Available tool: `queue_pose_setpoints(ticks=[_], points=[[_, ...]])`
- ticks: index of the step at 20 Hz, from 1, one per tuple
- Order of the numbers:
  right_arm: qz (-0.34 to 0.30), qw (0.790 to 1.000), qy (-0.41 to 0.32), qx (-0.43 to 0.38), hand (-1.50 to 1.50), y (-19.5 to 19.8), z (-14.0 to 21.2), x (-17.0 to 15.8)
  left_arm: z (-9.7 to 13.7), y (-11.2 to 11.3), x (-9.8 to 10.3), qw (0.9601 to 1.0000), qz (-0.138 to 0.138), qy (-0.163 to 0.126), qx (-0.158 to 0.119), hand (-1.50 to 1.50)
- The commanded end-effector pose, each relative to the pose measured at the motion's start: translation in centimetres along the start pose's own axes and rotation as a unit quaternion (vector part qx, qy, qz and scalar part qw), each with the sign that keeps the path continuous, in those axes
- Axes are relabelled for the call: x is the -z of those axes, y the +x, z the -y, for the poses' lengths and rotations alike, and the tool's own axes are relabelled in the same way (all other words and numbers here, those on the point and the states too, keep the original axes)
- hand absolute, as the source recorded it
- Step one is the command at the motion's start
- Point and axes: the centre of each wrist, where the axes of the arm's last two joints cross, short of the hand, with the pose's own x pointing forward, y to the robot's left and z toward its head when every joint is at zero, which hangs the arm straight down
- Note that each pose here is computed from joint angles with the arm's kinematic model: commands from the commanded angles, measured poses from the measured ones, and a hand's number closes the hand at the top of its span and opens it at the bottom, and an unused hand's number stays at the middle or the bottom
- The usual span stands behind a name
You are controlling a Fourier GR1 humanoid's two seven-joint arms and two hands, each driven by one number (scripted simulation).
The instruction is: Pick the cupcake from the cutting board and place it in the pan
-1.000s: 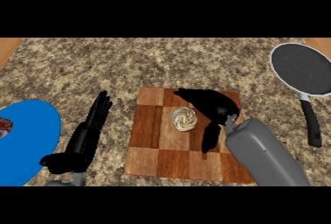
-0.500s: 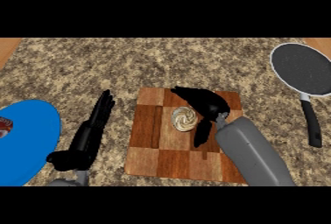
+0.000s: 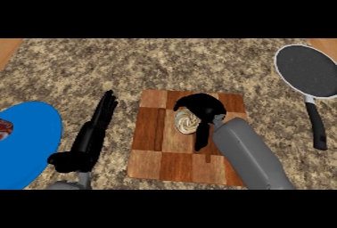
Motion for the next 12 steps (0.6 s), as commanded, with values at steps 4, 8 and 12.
queue_pose_setpoints(ticks=[4,8,12], points=[[0.012,0.998,0.016,-0.056,1.50,-0.2,-1.1,2.2,0.9,0.4,0.0,1.0000,0.002,0.000,-0.001,0.00],[0.025,0.998,-0.011,-0.061,1.50,-1.3,-1.7,2.0,-0.3,0.7,0.6,1.0000,0.003,-0.008,0.001,0.00],[0.032,0.995,-0.075,-0.060,1.50,-0.2,-2.3,2.1,0.2,1.1,-0.9,1.0000,0.000,-0.005,-0.006,0.00]])
